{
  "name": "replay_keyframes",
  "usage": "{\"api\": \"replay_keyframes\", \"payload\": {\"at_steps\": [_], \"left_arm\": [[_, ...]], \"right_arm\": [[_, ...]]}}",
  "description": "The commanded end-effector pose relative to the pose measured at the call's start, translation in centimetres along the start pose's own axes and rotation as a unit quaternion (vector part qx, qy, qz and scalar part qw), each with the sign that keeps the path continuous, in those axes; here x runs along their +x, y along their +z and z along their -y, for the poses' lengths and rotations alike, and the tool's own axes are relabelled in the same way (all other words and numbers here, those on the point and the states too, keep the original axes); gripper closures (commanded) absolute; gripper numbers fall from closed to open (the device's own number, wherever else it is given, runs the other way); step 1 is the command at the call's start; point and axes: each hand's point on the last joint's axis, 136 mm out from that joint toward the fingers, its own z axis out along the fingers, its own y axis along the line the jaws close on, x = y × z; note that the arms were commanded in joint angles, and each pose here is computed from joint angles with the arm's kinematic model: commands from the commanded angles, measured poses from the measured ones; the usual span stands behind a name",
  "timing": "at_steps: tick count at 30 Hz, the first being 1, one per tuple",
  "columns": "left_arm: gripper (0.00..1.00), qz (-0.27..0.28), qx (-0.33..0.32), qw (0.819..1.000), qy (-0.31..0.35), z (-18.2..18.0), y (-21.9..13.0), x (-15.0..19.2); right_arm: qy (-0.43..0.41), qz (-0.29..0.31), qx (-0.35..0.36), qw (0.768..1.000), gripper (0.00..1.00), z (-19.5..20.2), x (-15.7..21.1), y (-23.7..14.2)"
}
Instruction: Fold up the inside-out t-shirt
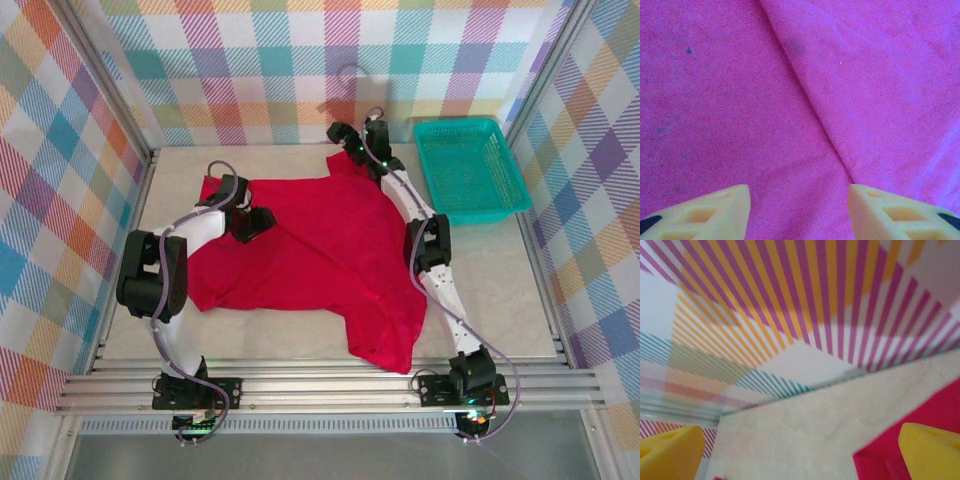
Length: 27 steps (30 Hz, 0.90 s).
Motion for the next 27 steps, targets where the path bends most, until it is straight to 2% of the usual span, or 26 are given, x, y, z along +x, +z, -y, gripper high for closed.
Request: {"api": "replay_keyframes", "payload": {"at_steps": [1,5,9,15,20,27], "left_arm": [[0.45,0.025,0.001,0.999,0.025,1.5,-3.1,-1.2],[0.44,0.041,-0.014,0.998,0.045,1.9,-6.7,-1.5],[0.43,0.034,-0.006,0.999,0.024,0.9,-7.7,-0.6],[0.42,0.021,0.002,0.999,-0.033,-2.6,-7.7,0.9],[0.43,0.012,-0.019,0.996,-0.089,-6.4,-5.6,0.9],[0.43,-0.018,-0.059,0.991,-0.116,-9.0,-0.6,0.0]], "right_arm": [[-0.075,-0.032,-0.038,0.996,0.00,-8.0,-2.0,-4.3],[-0.067,-0.117,0.007,0.991,0.01,-9.0,0.3,-8.1],[-0.049,-0.194,0.073,0.977,0.00,-7.4,4.3,-12.2],[-0.079,-0.239,0.165,0.954,0.00,-3.1,9.6,-18.4],[-0.071,-0.258,0.210,0.941,0.00,1.1,12.3,-20.1],[-0.033,-0.258,0.264,0.929,0.00,7.1,12.5,-19.0]]}}
